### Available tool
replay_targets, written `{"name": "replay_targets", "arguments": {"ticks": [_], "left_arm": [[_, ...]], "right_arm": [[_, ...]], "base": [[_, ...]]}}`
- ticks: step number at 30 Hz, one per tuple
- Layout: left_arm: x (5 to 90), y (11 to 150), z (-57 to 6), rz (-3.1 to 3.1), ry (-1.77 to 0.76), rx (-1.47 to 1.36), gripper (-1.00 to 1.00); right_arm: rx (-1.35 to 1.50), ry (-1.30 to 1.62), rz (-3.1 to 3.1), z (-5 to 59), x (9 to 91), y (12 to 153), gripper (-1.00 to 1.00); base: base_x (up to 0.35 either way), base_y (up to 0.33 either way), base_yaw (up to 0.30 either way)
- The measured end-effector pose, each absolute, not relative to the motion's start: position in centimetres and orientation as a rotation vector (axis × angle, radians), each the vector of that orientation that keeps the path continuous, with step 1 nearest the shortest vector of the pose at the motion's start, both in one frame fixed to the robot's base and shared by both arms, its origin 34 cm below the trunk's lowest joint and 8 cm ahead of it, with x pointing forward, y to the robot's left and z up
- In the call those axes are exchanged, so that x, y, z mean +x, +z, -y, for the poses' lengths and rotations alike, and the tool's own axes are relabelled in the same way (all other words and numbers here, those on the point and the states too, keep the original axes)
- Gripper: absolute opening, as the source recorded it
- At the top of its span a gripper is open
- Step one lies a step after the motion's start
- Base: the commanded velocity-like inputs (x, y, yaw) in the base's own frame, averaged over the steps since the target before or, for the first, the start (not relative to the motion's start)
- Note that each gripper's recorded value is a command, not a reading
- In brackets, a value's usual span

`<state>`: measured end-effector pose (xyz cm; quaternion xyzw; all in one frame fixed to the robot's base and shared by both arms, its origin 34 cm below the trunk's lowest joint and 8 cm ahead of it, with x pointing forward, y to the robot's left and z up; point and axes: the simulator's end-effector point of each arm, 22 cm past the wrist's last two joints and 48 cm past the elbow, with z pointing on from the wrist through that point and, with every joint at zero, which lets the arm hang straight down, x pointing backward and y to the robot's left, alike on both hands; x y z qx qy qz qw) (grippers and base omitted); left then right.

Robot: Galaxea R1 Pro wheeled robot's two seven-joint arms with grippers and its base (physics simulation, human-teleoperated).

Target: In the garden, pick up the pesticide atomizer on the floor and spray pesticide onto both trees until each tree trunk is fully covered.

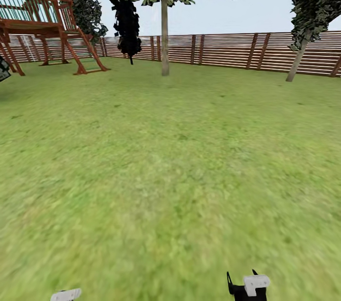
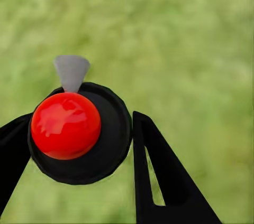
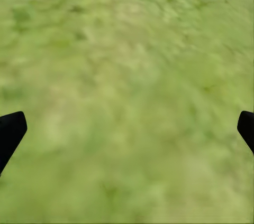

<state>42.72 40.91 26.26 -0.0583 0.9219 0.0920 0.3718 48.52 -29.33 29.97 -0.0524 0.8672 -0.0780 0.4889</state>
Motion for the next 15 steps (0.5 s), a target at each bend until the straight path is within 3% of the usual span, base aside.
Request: {"name": "replay_targets", "arguments": {"ticks": [15], "left_arm": [[42.73, 26.27, -40.9, -2.363, 0.236, -0.149, -1.0]], "right_arm": [[-0.127, -0.189, -2.107, 29.32, 48.52, 29.97, 1.0]], "base": [[0.338, 0.0, 0.0]]}}
